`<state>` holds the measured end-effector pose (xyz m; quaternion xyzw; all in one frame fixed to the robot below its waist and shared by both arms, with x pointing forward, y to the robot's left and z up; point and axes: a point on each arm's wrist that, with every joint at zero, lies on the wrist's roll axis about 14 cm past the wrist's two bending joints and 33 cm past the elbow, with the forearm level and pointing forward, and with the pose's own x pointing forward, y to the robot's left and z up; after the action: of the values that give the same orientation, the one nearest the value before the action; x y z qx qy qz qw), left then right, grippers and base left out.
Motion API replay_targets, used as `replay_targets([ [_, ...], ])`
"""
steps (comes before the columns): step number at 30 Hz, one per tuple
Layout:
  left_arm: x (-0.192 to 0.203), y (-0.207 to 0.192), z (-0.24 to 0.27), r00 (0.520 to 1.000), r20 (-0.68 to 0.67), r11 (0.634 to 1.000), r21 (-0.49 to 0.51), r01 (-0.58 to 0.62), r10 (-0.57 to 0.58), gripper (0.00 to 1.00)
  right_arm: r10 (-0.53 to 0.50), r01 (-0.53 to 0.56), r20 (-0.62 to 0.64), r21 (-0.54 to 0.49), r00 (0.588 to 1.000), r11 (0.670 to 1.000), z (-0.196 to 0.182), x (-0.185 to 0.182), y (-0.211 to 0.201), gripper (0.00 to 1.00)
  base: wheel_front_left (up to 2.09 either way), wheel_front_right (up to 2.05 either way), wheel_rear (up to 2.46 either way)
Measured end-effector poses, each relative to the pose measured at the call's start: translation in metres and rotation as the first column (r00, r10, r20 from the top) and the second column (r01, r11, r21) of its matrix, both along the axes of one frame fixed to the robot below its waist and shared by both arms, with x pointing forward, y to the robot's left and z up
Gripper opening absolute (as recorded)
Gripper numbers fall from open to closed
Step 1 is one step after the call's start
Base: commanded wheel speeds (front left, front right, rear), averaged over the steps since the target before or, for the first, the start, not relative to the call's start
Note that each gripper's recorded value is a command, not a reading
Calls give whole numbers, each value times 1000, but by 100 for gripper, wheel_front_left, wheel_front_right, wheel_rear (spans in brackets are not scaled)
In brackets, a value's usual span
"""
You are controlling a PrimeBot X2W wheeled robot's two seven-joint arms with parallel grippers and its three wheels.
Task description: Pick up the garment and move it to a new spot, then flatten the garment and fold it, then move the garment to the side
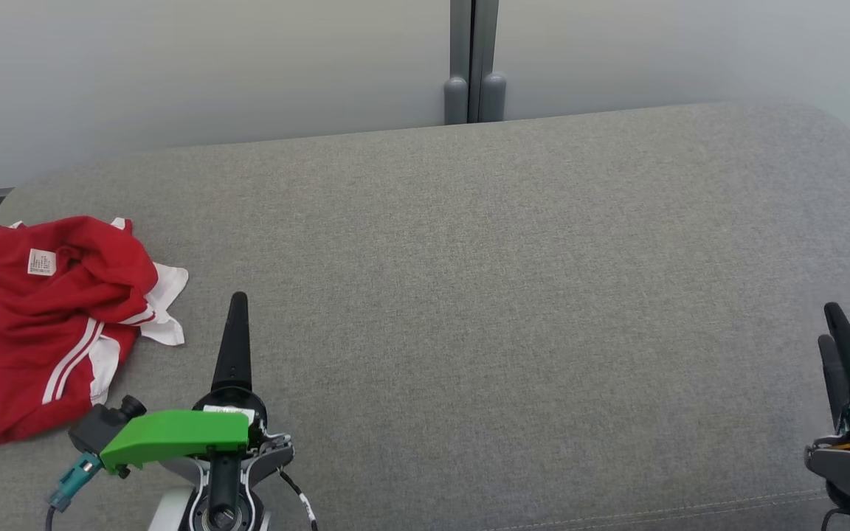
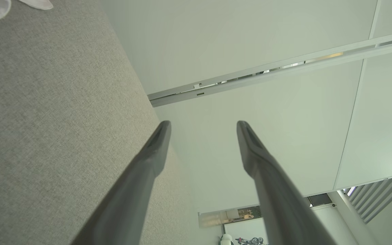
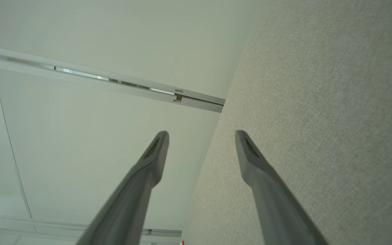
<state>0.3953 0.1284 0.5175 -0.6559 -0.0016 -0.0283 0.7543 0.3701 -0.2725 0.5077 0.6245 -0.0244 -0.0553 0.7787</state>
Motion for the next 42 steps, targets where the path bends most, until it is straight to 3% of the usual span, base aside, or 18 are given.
replay_targets([
  [6, 4, 7, 26, 995, 103, 989, 145, -28, 13, 100, 26, -22, 14, -228, 1000, 973, 22, 10, 9, 100, 0, 0, 0],
  [14, 4, 7, 57, 974, 228, 925, 370, -85, -2, 100, 83, -67, 13, -463, 996, 884, 37, 19, 32, 100, 0, 0, 0],
  [20, 2, -2, 66, 960, 275, 844, 526, -103, -54, 100, 111, -86, 11, -562, 994, 823, 40, 23, 47, 100, 0, 0, 0],
  [26, 1, -5, 60, 960, 262, 720, 685, -113, -98, 100, 123, -90, 8, -636, 992, 766, 41, 24, 55, 100, 0, 0, 0],
  [42, 2, 17, 30, 983, 176, 522, 844, -123, -53, 100, 176, -137, -34, -775, 984, 617, 25, 24, 85, 100, 0, 0, 0],
])
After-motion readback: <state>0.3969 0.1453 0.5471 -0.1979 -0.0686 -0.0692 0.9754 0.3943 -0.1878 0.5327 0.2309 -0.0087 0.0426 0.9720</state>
